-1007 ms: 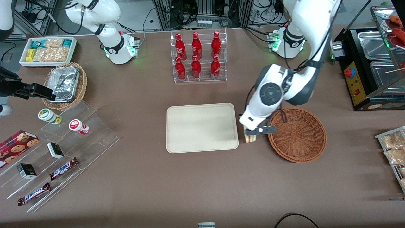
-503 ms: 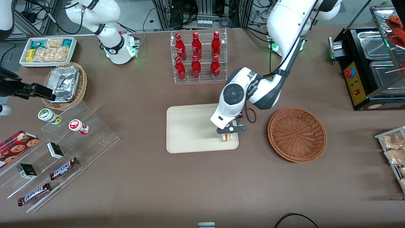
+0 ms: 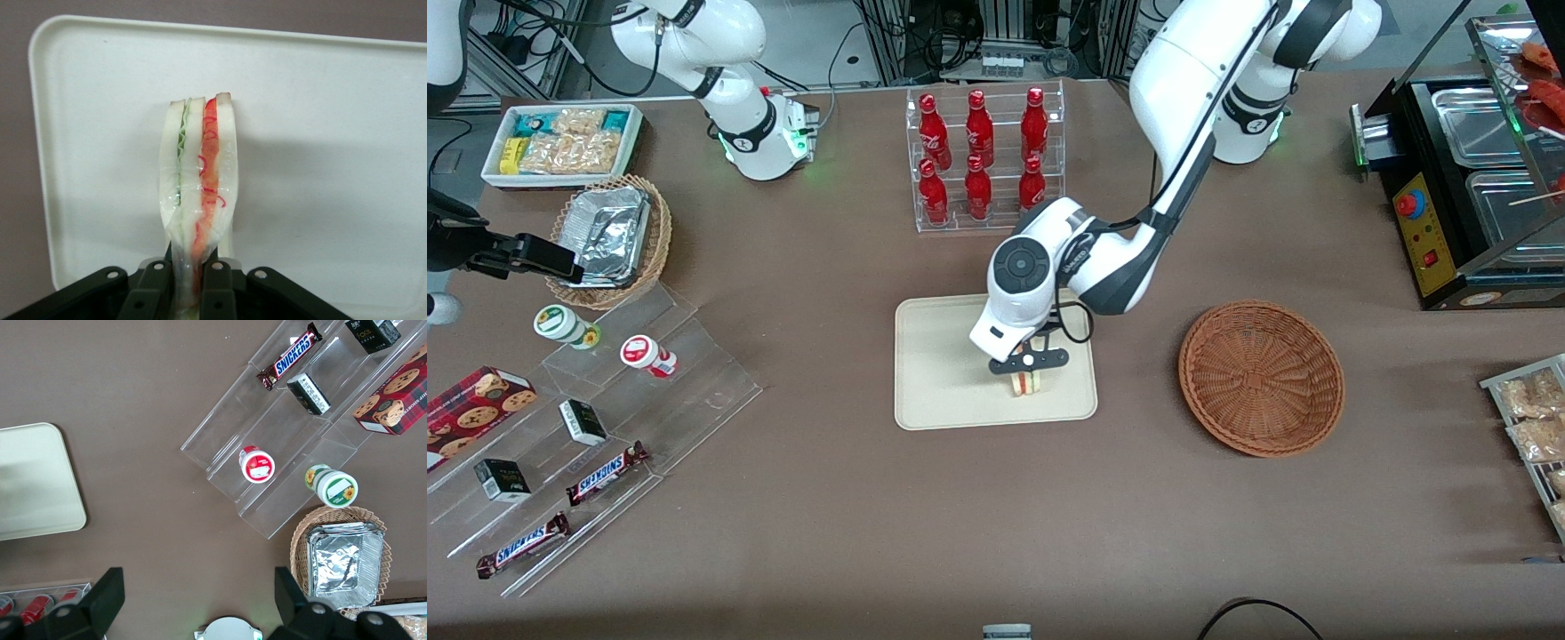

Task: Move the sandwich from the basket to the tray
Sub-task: 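Lower the sandwich onto the tray and open the left gripper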

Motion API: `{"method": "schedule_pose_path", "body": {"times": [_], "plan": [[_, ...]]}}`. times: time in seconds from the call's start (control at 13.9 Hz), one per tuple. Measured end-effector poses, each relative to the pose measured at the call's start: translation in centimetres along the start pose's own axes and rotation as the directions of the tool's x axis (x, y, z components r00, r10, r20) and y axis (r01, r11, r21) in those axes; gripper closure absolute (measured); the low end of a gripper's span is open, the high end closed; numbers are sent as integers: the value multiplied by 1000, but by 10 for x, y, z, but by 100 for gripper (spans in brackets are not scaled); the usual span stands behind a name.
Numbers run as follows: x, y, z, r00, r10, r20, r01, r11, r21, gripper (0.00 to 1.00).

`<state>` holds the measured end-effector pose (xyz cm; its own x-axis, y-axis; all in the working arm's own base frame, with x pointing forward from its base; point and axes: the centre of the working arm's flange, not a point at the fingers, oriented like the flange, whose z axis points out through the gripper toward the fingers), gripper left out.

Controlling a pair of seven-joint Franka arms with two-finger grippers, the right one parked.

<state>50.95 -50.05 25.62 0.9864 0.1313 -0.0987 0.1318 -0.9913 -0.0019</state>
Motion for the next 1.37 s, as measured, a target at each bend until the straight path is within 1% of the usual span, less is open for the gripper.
{"method": "schedule_pose_path", "body": {"times": [0.29, 0.72, 1.08, 1.22, 1.29, 1.37], "plan": [[-8, 20, 8, 1000, -6, -4, 6, 1000, -7, 85], [-4, 22, 5, 999, -36, -12, 36, 999, -17, 85], [-1, 24, 12, 998, -64, -8, 64, 998, -13, 85], [0, 25, 14, 997, -76, -9, 76, 997, -15, 70], [0, 25, 15, 997, -81, -8, 80, 997, -14, 59], [0, 25, 15, 997, -83, -8, 83, 996, -14, 51]]}}
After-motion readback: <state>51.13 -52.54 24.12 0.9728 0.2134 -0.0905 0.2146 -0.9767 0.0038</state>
